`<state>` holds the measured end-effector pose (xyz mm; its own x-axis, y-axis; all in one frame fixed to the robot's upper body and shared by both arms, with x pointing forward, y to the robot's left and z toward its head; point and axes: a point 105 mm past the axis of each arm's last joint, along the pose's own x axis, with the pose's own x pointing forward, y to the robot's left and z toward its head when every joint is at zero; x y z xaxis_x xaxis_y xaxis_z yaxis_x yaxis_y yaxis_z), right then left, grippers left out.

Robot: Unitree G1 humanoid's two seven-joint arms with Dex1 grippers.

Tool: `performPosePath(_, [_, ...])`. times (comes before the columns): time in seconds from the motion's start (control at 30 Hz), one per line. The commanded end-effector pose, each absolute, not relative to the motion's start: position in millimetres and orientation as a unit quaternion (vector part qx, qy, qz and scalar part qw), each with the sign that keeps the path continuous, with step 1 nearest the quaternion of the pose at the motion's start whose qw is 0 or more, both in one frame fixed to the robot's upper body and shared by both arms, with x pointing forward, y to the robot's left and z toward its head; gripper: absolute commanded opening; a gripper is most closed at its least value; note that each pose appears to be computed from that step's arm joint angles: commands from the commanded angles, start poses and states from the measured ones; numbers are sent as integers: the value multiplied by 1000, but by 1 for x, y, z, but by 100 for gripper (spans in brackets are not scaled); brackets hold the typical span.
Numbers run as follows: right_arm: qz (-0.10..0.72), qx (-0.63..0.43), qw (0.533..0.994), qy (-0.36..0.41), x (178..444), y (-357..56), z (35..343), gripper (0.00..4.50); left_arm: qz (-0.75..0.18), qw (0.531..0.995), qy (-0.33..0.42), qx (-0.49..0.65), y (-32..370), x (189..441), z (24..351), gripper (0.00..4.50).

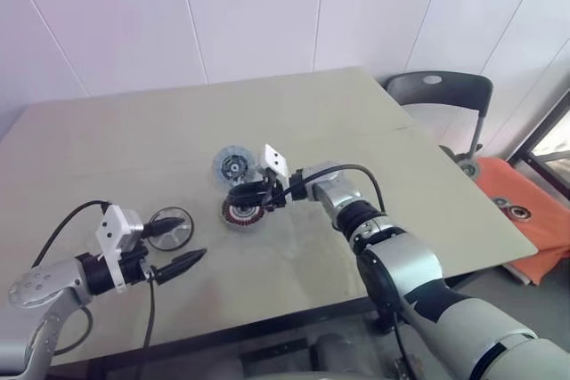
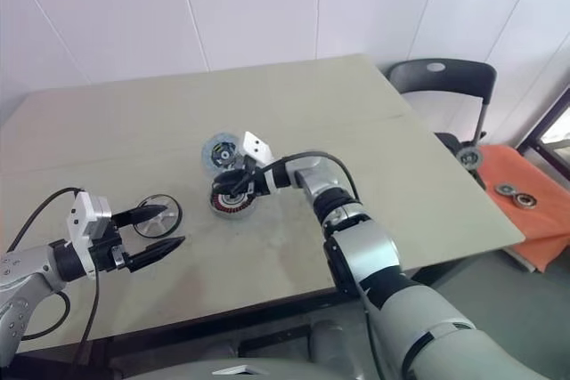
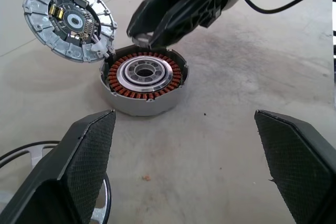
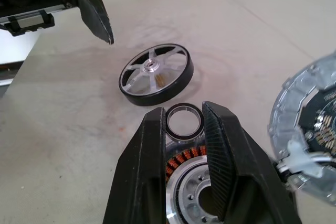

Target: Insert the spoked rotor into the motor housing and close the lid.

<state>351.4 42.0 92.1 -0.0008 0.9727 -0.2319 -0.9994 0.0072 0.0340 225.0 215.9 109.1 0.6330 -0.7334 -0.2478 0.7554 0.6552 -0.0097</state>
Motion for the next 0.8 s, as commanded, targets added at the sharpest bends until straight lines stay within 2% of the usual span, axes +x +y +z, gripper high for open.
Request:
performPosePath(0.03, [695, -88, 708, 90, 356, 47, 98, 66, -417, 902, 91, 66, 213, 227, 123, 450])
performPosePath(0.4, [680, -103, 717, 113, 357, 42, 84, 66, -400, 908, 85, 85, 227, 231, 131, 450])
performPosePath(0.8, [672, -124, 721, 117, 358, 34, 76, 66, -405, 906, 85, 84, 223, 230, 132, 450])
